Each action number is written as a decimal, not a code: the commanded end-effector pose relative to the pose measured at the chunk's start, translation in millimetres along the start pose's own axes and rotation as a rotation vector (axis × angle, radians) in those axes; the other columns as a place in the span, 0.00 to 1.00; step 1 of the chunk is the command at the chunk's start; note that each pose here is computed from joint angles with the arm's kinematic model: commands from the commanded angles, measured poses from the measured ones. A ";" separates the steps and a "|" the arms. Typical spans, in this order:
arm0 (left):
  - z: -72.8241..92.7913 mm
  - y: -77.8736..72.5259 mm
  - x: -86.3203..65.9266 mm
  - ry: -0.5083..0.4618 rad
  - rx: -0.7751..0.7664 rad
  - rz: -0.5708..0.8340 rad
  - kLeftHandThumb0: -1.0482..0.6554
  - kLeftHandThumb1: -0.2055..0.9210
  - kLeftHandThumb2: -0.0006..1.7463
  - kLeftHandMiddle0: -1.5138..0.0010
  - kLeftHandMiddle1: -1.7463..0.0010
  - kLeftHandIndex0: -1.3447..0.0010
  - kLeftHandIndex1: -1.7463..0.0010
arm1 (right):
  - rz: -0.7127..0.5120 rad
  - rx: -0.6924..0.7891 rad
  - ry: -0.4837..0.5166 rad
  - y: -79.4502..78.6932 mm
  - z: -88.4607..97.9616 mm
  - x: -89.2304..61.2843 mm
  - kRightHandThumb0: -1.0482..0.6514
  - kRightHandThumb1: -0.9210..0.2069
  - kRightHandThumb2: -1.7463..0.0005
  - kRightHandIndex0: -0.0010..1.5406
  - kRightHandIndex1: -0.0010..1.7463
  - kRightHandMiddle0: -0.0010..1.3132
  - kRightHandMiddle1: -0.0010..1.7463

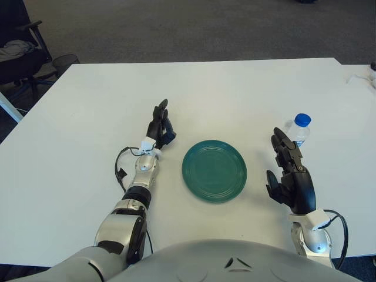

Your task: Put the bottle into the plate.

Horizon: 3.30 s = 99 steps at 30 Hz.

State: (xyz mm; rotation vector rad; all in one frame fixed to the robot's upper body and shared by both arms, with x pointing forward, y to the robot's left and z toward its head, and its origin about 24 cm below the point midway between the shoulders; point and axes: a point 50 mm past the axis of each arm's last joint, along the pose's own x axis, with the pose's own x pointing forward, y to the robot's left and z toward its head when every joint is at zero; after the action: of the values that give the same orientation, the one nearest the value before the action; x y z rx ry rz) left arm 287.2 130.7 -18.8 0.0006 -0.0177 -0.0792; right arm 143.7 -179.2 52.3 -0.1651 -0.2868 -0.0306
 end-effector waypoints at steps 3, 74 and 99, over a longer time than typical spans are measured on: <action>-37.6 2.7 -31.4 0.182 -0.006 0.019 0.10 1.00 0.61 0.86 0.98 1.00 0.70 | -0.004 0.005 -0.003 -2.1 0.2 0.9 0.04 0.00 0.63 0.07 0.02 0.00 0.20; -33.2 2.4 -26.5 0.152 -0.005 0.008 0.10 1.00 0.63 0.87 0.99 1.00 0.76 | -0.653 -0.141 -0.315 -89.9 64.0 36.7 0.18 0.00 0.51 0.11 0.03 0.00 0.32; -34.0 1.9 -28.0 0.151 -0.010 0.030 0.11 1.00 0.62 0.87 0.99 1.00 0.76 | -0.873 -0.157 -0.261 -107.5 54.0 15.1 0.23 0.00 0.56 0.11 0.03 0.00 0.35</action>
State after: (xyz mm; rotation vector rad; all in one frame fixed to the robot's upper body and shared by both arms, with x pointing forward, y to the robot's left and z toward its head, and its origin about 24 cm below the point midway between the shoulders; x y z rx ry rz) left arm 289.8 130.0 -16.5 0.0040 -0.0346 -0.0781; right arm 145.3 -268.9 130.1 -0.1937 -0.6178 -0.8159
